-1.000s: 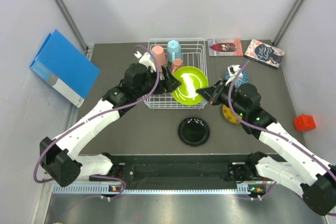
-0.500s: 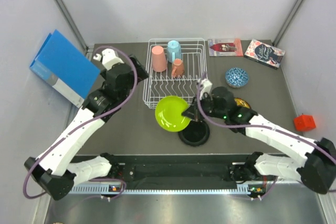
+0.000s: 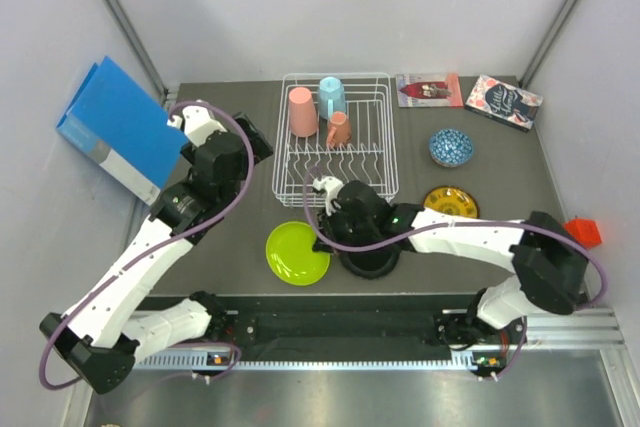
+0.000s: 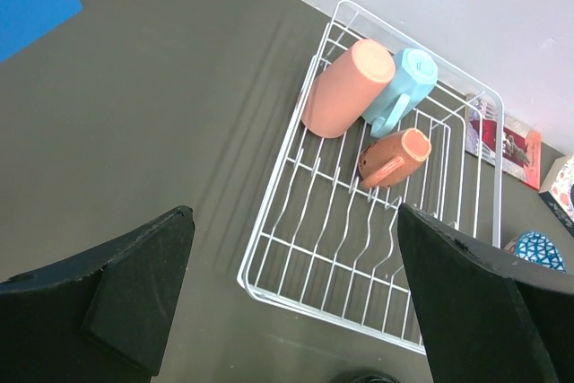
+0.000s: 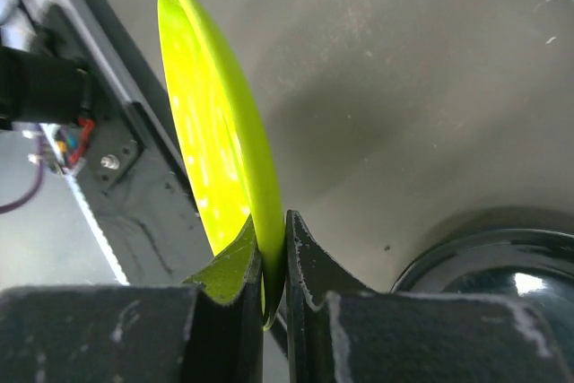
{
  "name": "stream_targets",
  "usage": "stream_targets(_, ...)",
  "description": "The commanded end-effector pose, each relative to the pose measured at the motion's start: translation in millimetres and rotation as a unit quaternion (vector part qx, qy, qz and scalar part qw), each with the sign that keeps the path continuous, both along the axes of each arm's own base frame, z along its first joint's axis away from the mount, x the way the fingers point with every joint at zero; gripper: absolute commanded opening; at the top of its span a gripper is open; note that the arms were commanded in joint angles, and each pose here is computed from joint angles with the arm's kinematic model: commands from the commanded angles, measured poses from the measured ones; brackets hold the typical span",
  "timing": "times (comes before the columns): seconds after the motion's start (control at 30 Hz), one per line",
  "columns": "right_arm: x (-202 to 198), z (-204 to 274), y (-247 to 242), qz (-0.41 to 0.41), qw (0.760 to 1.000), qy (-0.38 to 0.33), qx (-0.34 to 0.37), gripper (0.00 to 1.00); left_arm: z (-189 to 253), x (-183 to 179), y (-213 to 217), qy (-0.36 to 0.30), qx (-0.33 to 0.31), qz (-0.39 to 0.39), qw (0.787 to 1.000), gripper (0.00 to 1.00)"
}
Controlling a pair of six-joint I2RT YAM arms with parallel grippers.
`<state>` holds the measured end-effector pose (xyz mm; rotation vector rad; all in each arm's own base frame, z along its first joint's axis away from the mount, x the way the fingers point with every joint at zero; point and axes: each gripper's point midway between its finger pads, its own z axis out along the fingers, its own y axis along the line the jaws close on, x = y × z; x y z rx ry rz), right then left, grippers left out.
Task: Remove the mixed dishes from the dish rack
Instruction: Place the plate at the center of the board.
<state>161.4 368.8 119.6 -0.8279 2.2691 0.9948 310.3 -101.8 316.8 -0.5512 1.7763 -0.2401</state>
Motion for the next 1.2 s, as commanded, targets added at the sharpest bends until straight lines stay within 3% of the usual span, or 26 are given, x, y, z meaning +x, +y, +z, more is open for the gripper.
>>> stream_targets(0.0,4.0,7.6,35.3,0.021,0.999,-0.001,0.032,0.0,3.9,-5.5,2.9,-0.011,-0.012,0.001,1.0,0.99)
stream_targets(0.3,13.0,-17.9,54.5,0.025,1.0,0.011,0.006,0.0,-7.2,-7.5,-0.7,0.005,-0.008,-0.01,1.0,0.99)
stream_targets(0.53,16.8,-18.4,55.3,0.018,1.0,0.003,-0.006,0.32,-10.6,-6.7,-2.0,0.009,-0.006,-0.013,1.0,0.99)
stream_targets(0.67,20.4,-16.7,49.8,0.006,1.0,-0.006,-0.015,0.39,-11.1,-6.4,-3.1,0.009,-0.008,-0.015,1.0,0.99)
stream_targets(1.17,31.8,-21.0,-7.7,-0.077,0.988,-0.063,-0.121,0.46,-17.3,-5.3,-4.8,0.016,-0.004,-0.017,1.0,0.99)
